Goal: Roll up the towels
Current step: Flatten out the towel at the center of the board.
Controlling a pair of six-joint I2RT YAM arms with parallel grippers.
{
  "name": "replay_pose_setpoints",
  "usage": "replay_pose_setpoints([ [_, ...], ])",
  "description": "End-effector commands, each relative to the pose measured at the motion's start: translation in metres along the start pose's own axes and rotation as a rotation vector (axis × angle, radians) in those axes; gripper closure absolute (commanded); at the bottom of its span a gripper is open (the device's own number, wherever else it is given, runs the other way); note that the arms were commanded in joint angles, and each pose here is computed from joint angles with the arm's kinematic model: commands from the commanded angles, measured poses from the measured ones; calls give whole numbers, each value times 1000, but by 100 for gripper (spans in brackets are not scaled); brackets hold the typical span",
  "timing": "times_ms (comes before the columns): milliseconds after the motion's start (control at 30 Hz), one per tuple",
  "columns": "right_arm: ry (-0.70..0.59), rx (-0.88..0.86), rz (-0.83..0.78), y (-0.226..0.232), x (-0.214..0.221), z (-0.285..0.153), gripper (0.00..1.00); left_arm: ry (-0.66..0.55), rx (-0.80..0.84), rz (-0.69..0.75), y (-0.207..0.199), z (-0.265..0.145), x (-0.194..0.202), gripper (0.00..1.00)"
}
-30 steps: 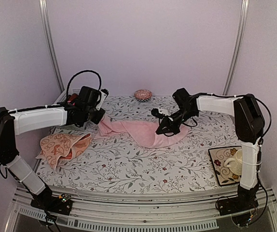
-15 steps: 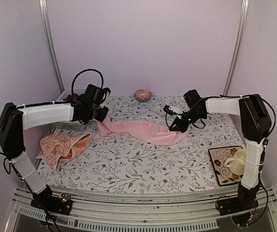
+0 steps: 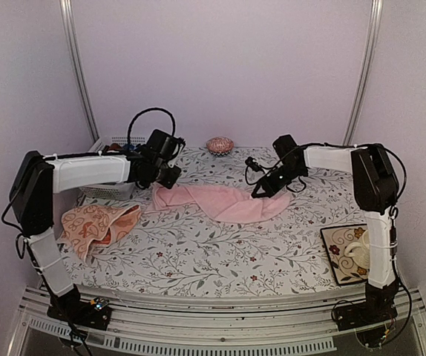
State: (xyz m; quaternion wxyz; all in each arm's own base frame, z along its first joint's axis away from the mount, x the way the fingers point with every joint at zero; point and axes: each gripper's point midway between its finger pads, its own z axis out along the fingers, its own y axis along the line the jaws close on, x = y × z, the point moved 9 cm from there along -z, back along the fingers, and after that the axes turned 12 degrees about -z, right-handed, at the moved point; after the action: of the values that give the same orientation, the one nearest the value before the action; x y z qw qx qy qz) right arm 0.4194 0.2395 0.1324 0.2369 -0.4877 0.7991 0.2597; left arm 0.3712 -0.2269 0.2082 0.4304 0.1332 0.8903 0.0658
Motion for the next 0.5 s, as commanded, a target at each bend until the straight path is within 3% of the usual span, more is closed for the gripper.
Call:
replay_pose_setpoints([
  [0, 49, -18, 135, -6, 7, 2, 99, -5, -14, 35, -3, 1, -6, 100],
  [200, -52, 83, 151, -23, -11, -39, 99, -32, -39, 17, 3, 3, -23, 100],
  [467, -274, 457, 98, -37, -43, -149, 99, -261, 26, -91, 66, -36, -98, 100],
])
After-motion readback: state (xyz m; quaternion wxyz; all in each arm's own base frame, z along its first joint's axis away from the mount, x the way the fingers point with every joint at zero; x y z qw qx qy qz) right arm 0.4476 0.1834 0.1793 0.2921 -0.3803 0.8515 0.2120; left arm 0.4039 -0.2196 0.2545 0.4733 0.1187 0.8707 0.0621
